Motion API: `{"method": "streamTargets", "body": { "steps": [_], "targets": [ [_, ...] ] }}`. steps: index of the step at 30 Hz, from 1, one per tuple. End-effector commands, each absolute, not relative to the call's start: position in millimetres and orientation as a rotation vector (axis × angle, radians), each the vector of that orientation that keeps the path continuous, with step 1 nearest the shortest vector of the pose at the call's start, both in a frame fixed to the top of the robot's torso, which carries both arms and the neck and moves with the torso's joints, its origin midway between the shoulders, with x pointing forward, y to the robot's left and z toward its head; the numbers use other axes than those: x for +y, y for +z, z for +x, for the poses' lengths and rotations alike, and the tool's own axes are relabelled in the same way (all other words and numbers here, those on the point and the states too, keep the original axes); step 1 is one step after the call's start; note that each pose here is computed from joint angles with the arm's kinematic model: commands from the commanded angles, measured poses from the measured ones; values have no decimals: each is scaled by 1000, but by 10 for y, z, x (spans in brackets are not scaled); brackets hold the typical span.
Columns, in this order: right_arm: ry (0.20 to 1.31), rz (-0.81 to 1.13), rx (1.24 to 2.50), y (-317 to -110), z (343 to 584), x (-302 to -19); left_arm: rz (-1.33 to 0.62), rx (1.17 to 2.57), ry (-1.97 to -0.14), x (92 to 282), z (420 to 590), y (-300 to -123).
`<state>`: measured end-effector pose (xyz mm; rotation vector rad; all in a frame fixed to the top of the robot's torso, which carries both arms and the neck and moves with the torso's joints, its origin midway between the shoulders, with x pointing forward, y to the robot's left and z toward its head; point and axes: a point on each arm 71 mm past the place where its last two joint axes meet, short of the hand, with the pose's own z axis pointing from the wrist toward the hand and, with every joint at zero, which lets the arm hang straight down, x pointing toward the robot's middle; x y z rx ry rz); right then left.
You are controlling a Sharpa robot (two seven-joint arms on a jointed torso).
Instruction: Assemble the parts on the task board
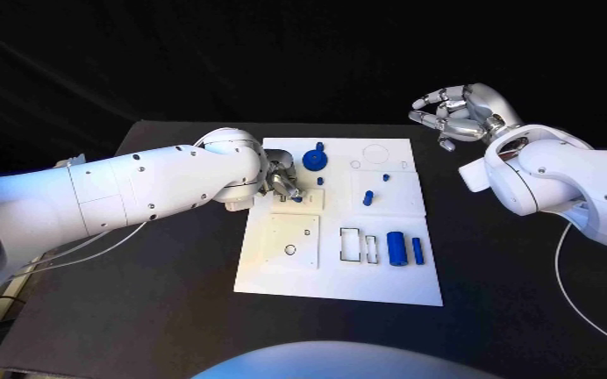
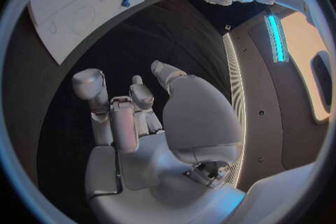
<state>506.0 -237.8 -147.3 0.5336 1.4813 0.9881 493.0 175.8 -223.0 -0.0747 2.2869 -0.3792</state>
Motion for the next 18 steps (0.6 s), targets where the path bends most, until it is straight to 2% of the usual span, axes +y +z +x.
{"method": "streamTargets", "body": {
  "steps": [1,18],
  "targets": [
    [995,517,1488,-1474,5058,-2363,-63,2297,-360,1754,4926,-2253],
    [999,516,1489,-1477,5056,-2361,-69,2297,-351,1745,4938,-2257]
  ]
}}
